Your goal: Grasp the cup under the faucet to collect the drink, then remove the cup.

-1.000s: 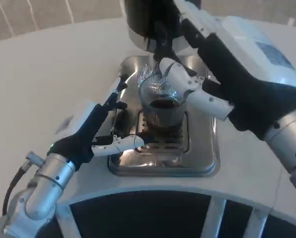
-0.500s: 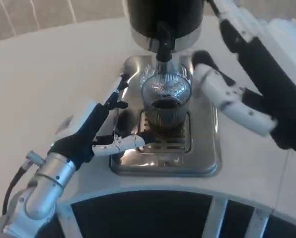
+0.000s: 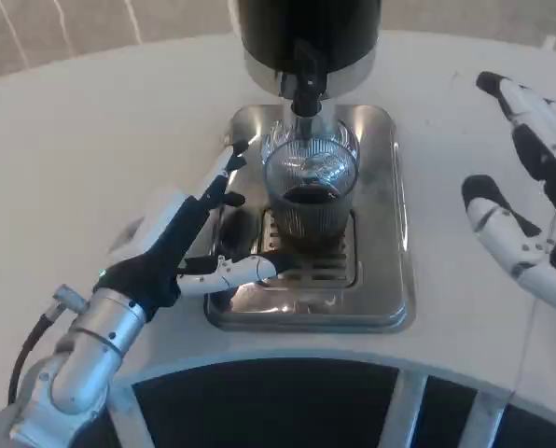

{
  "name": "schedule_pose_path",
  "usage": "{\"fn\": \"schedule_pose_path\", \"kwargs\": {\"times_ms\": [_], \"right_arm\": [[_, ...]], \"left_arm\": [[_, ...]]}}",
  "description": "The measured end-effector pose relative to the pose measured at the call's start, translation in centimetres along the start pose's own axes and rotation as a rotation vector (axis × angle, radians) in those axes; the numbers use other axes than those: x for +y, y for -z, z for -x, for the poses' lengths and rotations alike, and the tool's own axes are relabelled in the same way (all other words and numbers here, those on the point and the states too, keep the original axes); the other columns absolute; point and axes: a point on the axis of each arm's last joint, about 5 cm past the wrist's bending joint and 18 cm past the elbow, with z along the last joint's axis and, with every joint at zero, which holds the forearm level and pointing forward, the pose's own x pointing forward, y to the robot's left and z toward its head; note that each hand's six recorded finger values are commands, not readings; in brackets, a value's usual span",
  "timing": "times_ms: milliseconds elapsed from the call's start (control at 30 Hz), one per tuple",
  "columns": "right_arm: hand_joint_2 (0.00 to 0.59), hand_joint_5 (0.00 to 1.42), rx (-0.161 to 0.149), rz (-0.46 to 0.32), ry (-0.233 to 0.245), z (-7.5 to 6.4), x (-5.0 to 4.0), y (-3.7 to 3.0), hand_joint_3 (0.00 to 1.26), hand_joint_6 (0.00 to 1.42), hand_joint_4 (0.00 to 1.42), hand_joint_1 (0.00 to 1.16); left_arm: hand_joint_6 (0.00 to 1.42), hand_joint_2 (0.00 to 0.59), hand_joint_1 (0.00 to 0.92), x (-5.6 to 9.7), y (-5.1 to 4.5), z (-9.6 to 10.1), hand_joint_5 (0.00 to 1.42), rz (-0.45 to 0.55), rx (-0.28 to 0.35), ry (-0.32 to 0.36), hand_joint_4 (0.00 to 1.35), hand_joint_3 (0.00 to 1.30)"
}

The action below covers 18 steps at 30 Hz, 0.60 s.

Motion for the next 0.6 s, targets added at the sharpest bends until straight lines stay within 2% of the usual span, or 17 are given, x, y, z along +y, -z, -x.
{"fn": "schedule_pose_path", "kwargs": {"times_ms": [133, 200, 300, 433, 600], "right_arm": [[0.538, 0.0, 0.028, -0.002, -0.035, 0.6, 0.18, 0.42, 0.0, 0.0, 0.0, 0.04], [0.538, 0.0, 0.06, -0.011, -0.088, 1.3, 0.76, 0.81, 0.0, 0.0, 0.0, 0.04], [0.538, 0.0, 0.084, -0.012, -0.118, 1.9, 1.18, 1.04, 0.0, 0.0, 0.0, 0.04], [0.538, 0.0, 0.142, -0.031, -0.204, 3.1, 2.24, 1.39, 0.0, 0.0, 0.0, 0.04], [0.538, 0.0, 0.15, -0.026, -0.257, 3.7, 2.82, 1.3, 0.0, 0.0, 0.0, 0.04]], "left_arm": [[0.19, 0.044, 0.327, -0.2, -0.08, -0.1, 0.26, 0.005, -0.001, 0.003, 0.0, 0.0], [0.19, 0.044, 0.327, -0.3, -0.13, -0.1, 0.26, 0.008, 0.0, 0.003, 0.0, 0.0], [0.19, 0.044, 0.327, -0.4, -0.21, -0.2, 0.26, 0.012, -0.002, 0.003, 0.0, 0.0], [0.19, 0.044, 0.327, -0.5, -0.27, -0.3, 0.26, 0.019, -0.002, 0.0, 0.0, 0.0], [0.19, 0.044, 0.327, -0.5, -0.29, -0.3, 0.26, 0.025, -0.001, 0.0, 0.0, 0.0]]}}
